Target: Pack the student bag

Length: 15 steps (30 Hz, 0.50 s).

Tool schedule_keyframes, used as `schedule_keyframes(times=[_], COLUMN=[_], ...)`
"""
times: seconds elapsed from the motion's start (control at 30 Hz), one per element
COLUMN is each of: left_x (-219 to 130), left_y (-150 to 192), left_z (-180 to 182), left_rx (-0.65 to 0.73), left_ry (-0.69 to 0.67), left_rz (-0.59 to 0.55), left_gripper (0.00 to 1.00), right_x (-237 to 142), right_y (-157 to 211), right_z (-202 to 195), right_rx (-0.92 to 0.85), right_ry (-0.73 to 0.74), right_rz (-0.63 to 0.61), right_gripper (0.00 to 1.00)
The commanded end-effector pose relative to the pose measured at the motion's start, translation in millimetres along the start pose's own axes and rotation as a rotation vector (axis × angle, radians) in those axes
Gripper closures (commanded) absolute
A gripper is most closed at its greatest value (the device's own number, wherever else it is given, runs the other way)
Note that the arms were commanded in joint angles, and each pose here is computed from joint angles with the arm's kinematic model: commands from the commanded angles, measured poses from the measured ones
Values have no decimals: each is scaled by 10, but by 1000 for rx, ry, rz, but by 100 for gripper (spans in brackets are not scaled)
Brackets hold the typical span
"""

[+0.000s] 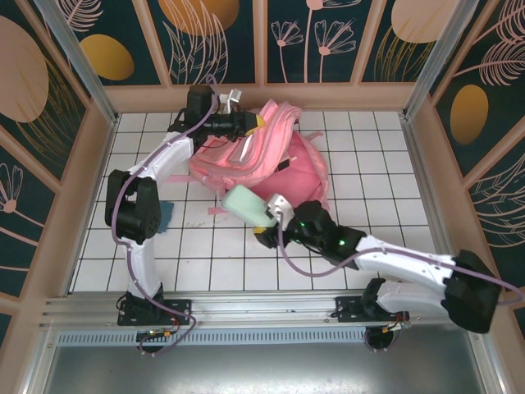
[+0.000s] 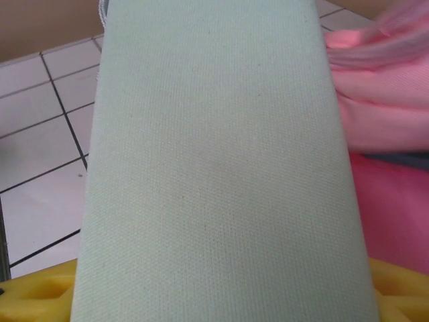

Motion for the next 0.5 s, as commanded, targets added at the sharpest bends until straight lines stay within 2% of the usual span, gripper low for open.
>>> schedule_keyframes(times=[0.0,0.3,0.47], left_x=[-245,-300,-318], left_y=[-70,-84,-99], left_z=[-504,-601,-611], left_rx=[134,150,156], left_ry=[63,72,80], left_rz=[-60,-74,-76], left_gripper=[100,100,100], right_x=[-207,-692,-857], right_y=[82,174,214], right_z=[-85,-260,-424], right_rx=[128,287,363], right_ry=[111,289,451], right_rz=[-25,-150,-187], right_gripper=[31,30,29])
Point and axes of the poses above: each hand's point on the last joint's axis, 136 mm out from that joint toward the fingers, its own x axis out along the fingers, its own z axis along the line the jaws close on, y = z × x, the point moved 9 cm from there along -x, back along the fingers, and after that the axes turned 8 degrees about -x, right-handed, at the moved point
